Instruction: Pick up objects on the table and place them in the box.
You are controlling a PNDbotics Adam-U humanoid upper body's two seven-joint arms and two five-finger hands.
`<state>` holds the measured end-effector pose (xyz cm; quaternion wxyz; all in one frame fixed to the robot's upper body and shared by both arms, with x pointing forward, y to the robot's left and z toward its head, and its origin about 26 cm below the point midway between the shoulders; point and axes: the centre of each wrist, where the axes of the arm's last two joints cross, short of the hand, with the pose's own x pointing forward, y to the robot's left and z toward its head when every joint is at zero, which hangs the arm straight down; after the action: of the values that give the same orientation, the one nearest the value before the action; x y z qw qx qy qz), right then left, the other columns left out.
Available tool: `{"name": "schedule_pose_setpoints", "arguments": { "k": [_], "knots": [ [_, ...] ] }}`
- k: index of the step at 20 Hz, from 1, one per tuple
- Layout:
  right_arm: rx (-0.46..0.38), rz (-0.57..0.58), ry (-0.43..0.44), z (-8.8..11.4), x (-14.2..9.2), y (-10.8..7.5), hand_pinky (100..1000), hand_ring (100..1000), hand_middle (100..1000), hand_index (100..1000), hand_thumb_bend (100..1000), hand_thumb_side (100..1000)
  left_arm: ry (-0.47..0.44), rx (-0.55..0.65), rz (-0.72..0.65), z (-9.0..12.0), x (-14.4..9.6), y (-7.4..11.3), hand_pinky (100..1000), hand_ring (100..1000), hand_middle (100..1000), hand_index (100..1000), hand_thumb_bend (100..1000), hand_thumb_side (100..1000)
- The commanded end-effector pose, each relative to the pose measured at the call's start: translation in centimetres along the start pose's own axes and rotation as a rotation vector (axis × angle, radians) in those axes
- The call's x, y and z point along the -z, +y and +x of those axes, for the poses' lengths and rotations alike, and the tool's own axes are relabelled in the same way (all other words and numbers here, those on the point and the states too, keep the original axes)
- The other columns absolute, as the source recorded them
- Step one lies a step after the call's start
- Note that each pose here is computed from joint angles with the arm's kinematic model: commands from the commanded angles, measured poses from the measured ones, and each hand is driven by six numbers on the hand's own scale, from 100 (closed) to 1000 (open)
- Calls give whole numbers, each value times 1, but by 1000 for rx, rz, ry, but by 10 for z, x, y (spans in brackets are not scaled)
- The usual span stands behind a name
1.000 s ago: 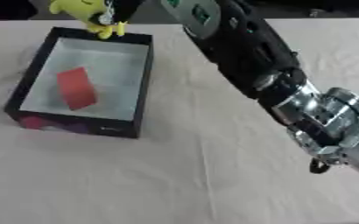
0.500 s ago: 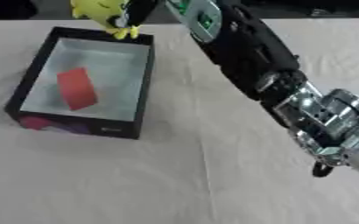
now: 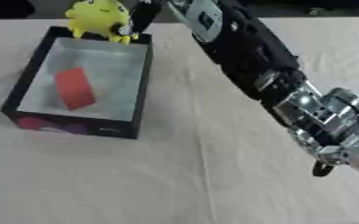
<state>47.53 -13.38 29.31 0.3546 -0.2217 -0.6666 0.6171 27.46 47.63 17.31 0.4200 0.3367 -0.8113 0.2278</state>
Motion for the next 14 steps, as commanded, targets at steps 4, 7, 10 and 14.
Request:
{"name": "schedule_pose_setpoints", "arguments": {
  "k": [4,7,10,14],
  "knots": [
    [-47,-48,-46,0,-2,-12,971,960,897,934,501,582,-47,1,-4,12,9,1,812,721,771,842,523,675],
    [-37,-90,-44,-1,-4,-15,970,949,888,928,493,570,-47,5,-3,12,8,2,812,721,771,842,522,675],
    [1,-150,-54,2,-9,-25,969,938,878,925,501,546,-46,9,0,11,8,4,813,720,771,842,522,675],
    [86,-264,-88,12,-30,-55,962,913,846,907,476,479,-47,18,2,11,8,6,813,720,771,841,520,675]
  ]
}}
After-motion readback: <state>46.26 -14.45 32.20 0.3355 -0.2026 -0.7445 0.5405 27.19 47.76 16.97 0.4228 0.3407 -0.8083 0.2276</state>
